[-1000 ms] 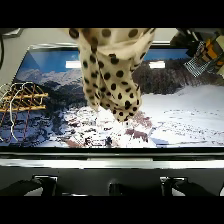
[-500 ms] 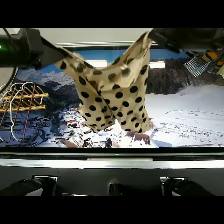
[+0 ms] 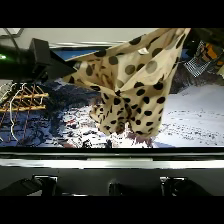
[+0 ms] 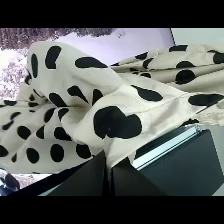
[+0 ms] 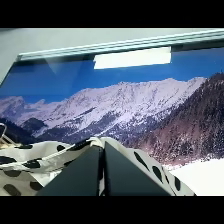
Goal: Fold the clothes and pants, and hang the long-sleeved shirts on hangers.
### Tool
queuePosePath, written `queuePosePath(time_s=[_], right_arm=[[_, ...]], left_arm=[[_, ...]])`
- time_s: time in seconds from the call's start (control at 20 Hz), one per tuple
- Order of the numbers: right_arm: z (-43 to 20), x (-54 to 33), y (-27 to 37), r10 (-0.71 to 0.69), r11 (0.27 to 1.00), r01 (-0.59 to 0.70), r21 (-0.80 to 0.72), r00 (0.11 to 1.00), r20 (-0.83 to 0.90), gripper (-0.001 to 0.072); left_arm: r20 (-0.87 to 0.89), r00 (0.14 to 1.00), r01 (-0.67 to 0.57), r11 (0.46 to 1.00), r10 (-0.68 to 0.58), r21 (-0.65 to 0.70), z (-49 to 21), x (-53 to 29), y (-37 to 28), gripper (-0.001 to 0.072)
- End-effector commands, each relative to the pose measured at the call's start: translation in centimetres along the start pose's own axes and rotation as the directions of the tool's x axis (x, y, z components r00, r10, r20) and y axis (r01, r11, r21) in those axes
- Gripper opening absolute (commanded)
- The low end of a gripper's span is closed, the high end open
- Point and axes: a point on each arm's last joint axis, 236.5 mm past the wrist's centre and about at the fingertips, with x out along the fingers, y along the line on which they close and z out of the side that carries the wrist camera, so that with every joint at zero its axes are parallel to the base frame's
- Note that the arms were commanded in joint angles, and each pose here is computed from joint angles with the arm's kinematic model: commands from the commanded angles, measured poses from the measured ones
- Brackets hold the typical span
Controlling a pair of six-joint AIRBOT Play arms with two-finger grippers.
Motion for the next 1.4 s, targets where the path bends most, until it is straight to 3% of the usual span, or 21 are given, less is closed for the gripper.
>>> queuePosePath(time_s=[0.0, 0.2, 0.3, 0.65, 0.8, 1.05, 1.2, 1.35], right_arm=[[-2.6, 1.0, -0.9, -0.048, 0.998, 0.045, -0.032, 0.993, -0.106, 0.0022], [-12.8, 4.4, -4.5, -0.205, 0.977, 0.161, -0.137, 0.878, -0.432, 0.0021], [-16.9, 4.9, -6.1, -0.241, 0.971, 0.207, -0.123, 0.832, -0.5, 0.0021], [-32.9, 5.9, -7.9, -0.136, 0.967, 0.247, 0.063, 0.71, -0.691, 0.0021], [-35.1, 6.9, -6.9, -0.081, 0.969, 0.22, 0.111, 0.708, -0.702, 0.0021], [-36.9, 7.8, -6.9, -0.213, 0.962, 0.273, -0.018, 0.703, -0.679, 0.0021], [-36.1, 8.3, -7.9, -0.268, 0.942, 0.336, -0.016, 0.72, -0.64, 0.0022], [-35.0, 9.6, -6.6, -0.213, 0.958, 0.286, 0.03, 0.778, -0.592, 0.0022]], left_arm=[[-0.008, 0.999, -0.036, 0.999, 0.036, 0.005, -0.1, 1.5, 0.5, 0.0021], [-0.131, 0.973, -0.198, 0.98, 0.193, -0.03, -3.2, 4.0, 5.4, 0.0021], [-0.219, 0.949, -0.241, 0.97, 0.226, -0.04, -5.8, 5.9, 7.4, 0.0021], [-0.425, 0.865, -0.336, 0.937, 0.267, -0.095, -16.7, 14.3, 12.0, 0.0022], [-0.453, 0.847, -0.373, 0.918, 0.278, -0.134, -19.2, 15.7, 13.3, 0.0021], [-0.449, 0.844, -0.386, 0.913, 0.293, -0.13, -19.4, 15.7, 14.0, 0.0022], [-0.373, 0.854, -0.432, 0.893, 0.361, -0.123, -17.5, 13.9, 15.0, 0.0021], [-0.281, 0.874, -0.444, 0.886, 0.396, -0.133, -15.0, 11.6, 15.8, 0.0022]])
